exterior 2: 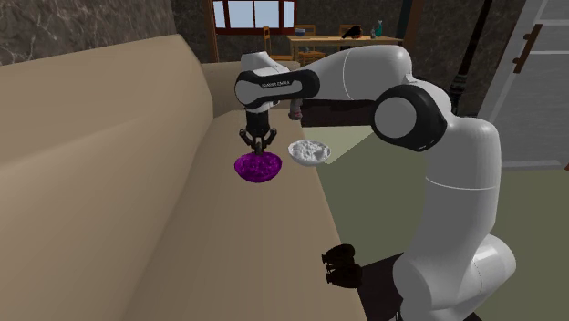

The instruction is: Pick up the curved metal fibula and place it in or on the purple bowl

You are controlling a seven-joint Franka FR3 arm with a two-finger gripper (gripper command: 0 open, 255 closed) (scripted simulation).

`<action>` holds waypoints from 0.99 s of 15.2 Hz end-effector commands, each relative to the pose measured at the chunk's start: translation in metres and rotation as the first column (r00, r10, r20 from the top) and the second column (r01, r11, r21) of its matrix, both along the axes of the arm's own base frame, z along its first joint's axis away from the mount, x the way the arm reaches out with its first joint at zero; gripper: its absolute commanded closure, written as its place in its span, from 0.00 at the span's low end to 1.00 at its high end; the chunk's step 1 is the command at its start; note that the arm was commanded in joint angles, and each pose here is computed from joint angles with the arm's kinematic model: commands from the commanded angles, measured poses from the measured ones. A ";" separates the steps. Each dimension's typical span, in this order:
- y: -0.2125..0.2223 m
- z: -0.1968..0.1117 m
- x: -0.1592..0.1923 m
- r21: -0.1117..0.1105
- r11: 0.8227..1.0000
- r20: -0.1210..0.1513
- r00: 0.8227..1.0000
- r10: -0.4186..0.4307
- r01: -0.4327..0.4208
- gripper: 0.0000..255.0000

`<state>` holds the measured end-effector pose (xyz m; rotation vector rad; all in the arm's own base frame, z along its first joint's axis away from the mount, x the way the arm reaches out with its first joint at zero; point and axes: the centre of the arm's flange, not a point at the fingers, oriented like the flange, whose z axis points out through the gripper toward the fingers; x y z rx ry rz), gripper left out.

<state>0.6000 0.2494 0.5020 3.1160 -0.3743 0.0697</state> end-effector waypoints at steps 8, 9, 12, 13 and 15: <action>0.000 0.026 -0.001 0.000 1.000 0.000 1.000 0.000 0.000 0.00; 0.000 0.040 -0.002 0.000 1.000 0.000 1.000 0.000 0.000 0.00; 0.000 0.050 -0.002 0.000 1.000 0.000 1.000 0.000 0.000 0.00; 0.000 0.050 -0.002 0.000 1.000 0.000 1.000 0.000 0.000 0.00; 0.000 0.050 -0.002 0.000 1.000 0.000 1.000 0.000 0.000 0.00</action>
